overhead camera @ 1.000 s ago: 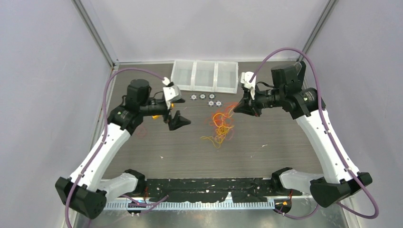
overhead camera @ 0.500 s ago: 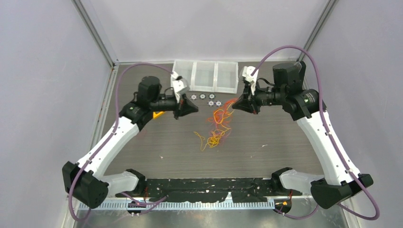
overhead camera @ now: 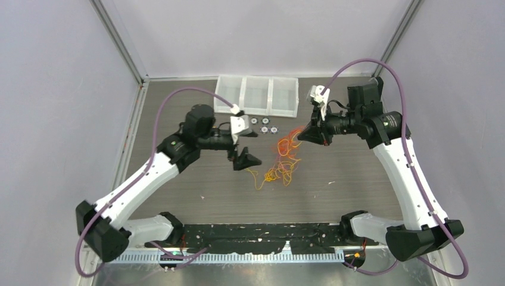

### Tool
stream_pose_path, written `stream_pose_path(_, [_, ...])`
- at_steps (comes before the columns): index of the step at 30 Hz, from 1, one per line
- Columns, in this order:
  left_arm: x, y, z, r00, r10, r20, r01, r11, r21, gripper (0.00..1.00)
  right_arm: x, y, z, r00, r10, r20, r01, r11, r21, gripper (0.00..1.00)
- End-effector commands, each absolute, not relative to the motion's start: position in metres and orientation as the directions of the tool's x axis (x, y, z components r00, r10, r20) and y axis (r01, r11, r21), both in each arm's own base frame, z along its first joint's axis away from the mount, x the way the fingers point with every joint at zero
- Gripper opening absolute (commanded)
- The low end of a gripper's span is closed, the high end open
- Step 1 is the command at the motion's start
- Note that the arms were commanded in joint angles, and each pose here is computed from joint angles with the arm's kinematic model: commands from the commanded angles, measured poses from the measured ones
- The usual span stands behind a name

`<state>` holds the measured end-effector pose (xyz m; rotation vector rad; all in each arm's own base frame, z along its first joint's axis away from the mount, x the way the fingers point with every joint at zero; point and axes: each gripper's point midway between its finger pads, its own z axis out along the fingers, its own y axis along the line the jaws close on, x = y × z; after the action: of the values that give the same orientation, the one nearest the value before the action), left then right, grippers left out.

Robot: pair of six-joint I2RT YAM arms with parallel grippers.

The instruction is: Untangle the cables

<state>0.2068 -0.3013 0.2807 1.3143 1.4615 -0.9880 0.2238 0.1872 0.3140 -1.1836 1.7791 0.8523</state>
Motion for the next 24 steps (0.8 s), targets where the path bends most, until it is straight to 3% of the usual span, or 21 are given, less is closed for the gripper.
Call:
stream_pose_path(1, [0.226,-0.351,0.323,0.056,0.165,-0.985,0.992,0.101,0.073,0.85,0.213,0.212,0.34,-0.163,-0.332,-0.929,-0.964,0.253,0.079,0.06])
stream_pose_path(5, [0.22,-0.369,0.315,0.034,0.18,-0.983,0.998,0.049,0.043,0.54,0.213,0.218,0.348,-0.157,-0.311,-0.938,-0.962,0.264,0.073,0.07])
stream_pose_path(8, [0.212,-0.356,0.302,0.04,0.242,-0.969,0.998,0.028,0.048,0.09,0.215,0.21,0.343,-0.149,-0.343,-0.927,-0.954,0.295,0.044,0.08])
stream_pose_path(9, [0.211,-0.346,0.298,0.041,0.259,-0.965,0.998,0.036,0.052,0.0,0.214,0.206,0.337,-0.165,-0.358,-0.919,-0.951,0.305,0.052,0.08])
stream_pose_path(17, [0.23,-0.235,0.277,-0.049,0.316,-0.947,0.966,0.256,0.035,0.0,0.246,0.113,0.264,-0.298,-0.527,-0.796,-0.852,0.523,-0.027,0.06])
stream_pose_path(24, [0.254,-0.169,0.271,-0.114,0.345,-0.932,0.903,0.426,0.047,0.0,0.257,0.041,0.223,-0.424,-0.578,-0.697,-0.786,0.617,-0.034,0.05])
